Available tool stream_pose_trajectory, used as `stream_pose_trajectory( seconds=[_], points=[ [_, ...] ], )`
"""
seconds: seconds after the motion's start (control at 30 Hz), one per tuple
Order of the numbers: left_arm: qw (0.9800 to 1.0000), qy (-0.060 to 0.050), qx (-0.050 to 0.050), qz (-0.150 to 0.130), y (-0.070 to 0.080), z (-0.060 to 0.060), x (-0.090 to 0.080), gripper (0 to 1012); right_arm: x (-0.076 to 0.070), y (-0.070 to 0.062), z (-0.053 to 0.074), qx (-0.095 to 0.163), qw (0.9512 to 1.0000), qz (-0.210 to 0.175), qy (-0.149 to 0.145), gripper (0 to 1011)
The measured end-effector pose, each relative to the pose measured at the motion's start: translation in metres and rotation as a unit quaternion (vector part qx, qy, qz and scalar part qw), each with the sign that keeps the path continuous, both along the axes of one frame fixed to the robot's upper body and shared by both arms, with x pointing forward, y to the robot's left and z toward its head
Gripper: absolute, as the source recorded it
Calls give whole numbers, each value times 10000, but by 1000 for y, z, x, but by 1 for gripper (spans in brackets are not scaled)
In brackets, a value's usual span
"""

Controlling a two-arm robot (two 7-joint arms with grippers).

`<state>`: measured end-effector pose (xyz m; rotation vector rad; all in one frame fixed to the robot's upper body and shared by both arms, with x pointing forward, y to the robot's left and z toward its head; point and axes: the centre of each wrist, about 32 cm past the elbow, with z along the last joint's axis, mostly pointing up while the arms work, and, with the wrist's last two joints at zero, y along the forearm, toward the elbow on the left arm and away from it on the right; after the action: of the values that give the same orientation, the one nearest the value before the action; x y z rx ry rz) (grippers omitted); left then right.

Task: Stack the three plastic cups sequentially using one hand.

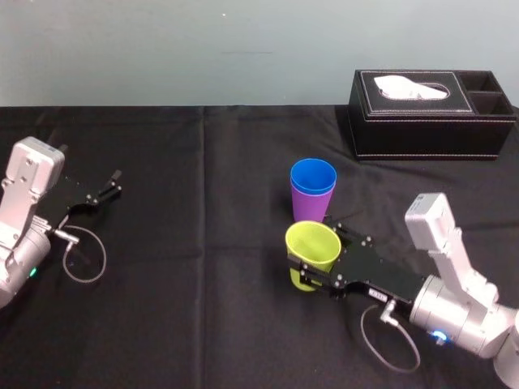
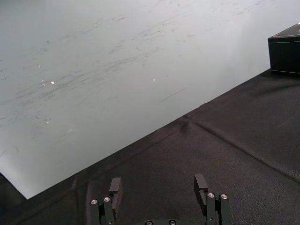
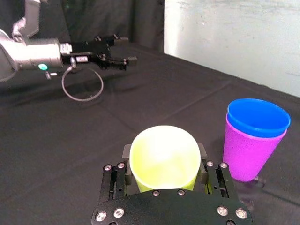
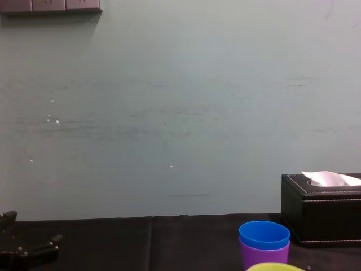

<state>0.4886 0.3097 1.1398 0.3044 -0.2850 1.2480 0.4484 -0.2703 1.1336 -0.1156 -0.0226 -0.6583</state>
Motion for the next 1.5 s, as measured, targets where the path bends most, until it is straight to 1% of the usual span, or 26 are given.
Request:
stream_pose_trajectory(
  seconds=[0.03, 0.07, 0.1, 0.13, 0.23, 0.3, 0.33, 0.37, 0.43, 0.47, 0.57, 0.67, 0.8, 0.93, 1.03, 1.3, 1.5],
  points=[
    [10000, 0, 0, 0, 0, 0, 0, 1011, 0, 0, 6, 7, 10000, 21, -6, 746],
    [10000, 0, 0, 0, 0, 0, 0, 1012, 0, -1, 9, 6, 10000, 29, -11, 746],
    [10000, 0, 0, 0, 0, 0, 0, 1011, 1, -1, 15, 4, 10000, 46, -23, 746],
    [10000, 0, 0, 0, 0, 0, 0, 1011, 1, -1, 15, 4, 10000, 46, -23, 746],
    [10000, 0, 0, 0, 0, 0, 0, 1011, 4, -4, 33, 0, 10000, 51, -25, 746],
    [10000, 0, 0, 0, 0, 0, 0, 1011, 6, -5, 40, 5, 10000, 53, -16, 747],
    [10000, 0, 0, 0, 0, 0, 0, 1011, 8, -6, 44, 7, 10000, 52, -5, 746],
    [10000, 0, 0, 0, 0, 0, 0, 1011, 10, -7, 51, 3, 10000, 53, 7, 746],
    [10000, 0, 0, 0, 0, 0, 0, 1011, 14, -9, 58, -6, 10000, 52, 8, 747],
    [10000, 0, 0, 0, 0, 0, 0, 1011, 18, -10, 65, -14, 10000, 45, 12, 747],
    [10000, 0, 0, 0, 0, 0, 0, 1011, 23, -12, 74, -25, 10000, 34, 1, 746],
    [10000, 0, 0, 0, 0, 0, 0, 1011, 33, -13, 87, -4, 10000, -15, -57, 747],
    [10000, 0, 0, 0, 0, 0, 0, 1012, 42, -14, 95, 41, 9999, -83, -94, 746],
    [10000, 0, 0, 0, 0, 0, 0, 1011, 52, -12, 98, 99, 9998, -160, -105, 747],
    [10000, 0, 0, 0, 0, 0, 0, 1011, 57, -11, 97, 145, 9996, -219, -113, 746],
    [10000, 0, 0, 0, 0, 0, 0, 1011, 74, -9, 88, 219, 9990, -364, -168, 747],
    [10000, 0, 0, 0, 0, 0, 0, 1011, 80, -8, 84, 196, 9988, -400, -204, 746]
  ],
)
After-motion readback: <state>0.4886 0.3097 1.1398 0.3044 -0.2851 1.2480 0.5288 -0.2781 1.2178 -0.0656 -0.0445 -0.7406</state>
